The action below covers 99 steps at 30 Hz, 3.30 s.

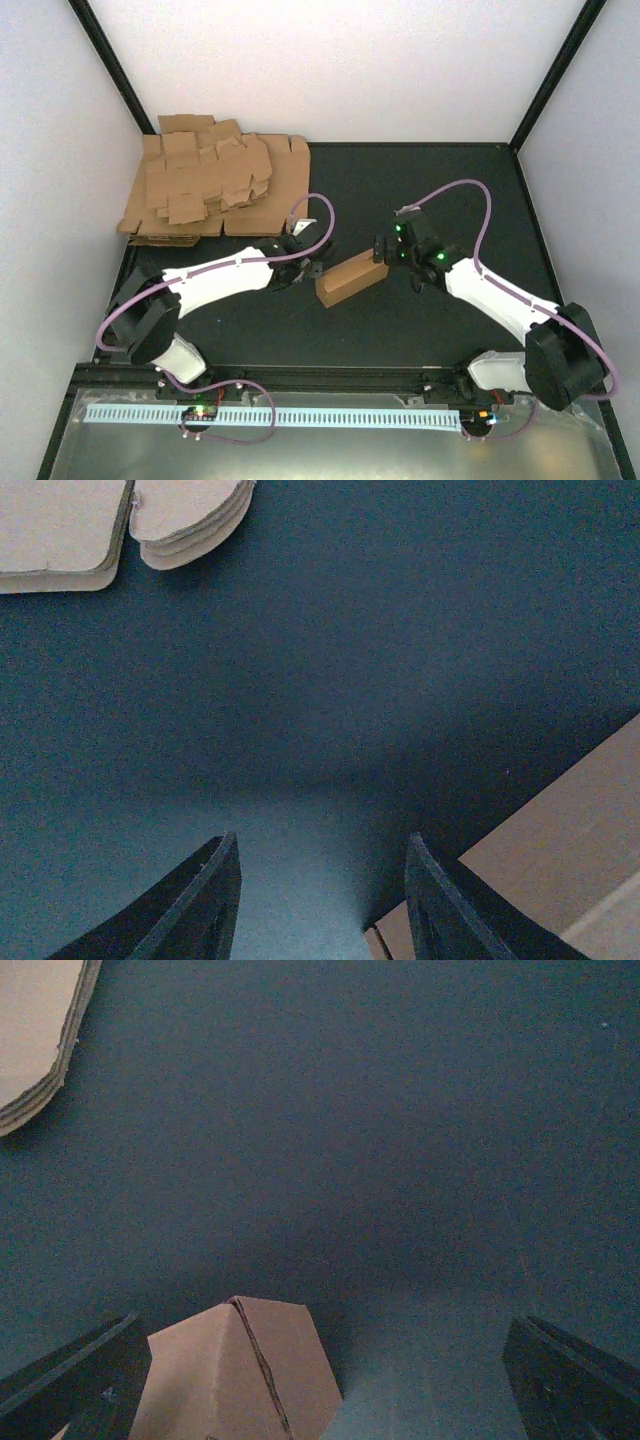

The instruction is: Fold the paper box

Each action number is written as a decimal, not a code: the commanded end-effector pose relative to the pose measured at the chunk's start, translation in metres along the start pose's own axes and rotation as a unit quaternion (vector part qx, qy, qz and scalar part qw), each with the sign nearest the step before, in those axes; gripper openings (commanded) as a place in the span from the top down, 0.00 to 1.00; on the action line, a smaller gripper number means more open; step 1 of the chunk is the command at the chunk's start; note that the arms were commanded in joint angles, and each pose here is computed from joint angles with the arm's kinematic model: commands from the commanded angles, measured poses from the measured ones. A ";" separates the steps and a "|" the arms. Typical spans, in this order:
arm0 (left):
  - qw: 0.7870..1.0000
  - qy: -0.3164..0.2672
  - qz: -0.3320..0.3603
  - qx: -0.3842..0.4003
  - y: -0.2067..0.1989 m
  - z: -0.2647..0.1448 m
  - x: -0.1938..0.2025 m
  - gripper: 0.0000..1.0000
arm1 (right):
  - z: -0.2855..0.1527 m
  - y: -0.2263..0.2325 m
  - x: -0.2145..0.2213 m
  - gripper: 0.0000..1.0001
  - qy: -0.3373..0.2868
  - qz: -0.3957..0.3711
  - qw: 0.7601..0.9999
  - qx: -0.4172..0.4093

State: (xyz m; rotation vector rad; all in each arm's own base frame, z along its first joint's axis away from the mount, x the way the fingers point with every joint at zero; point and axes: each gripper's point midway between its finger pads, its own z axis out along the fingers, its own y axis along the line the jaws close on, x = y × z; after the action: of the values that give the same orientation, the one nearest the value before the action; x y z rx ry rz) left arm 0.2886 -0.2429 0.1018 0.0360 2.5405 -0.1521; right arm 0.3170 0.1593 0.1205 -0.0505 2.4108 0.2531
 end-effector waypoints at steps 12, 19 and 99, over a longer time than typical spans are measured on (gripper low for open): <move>0.998 -0.046 -0.030 -0.012 -0.008 -0.006 0.011 0.51 | 0.020 -0.011 0.042 0.01 -0.006 0.030 0.999 -0.016; 0.999 -0.043 -0.010 -0.029 -0.016 0.001 0.030 0.50 | 0.019 -0.013 0.050 0.01 -0.022 0.038 0.999 -0.028; 0.832 0.127 0.101 0.531 -0.124 -0.070 0.075 0.98 | 0.007 0.050 0.015 0.98 0.132 0.220 0.889 -0.380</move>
State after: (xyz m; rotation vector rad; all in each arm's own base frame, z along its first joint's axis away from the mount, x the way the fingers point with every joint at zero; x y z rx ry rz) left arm 0.1798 -0.3561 0.1277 0.7757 2.3582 -1.4922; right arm 0.3064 0.2121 0.1312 0.0972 2.3642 1.4832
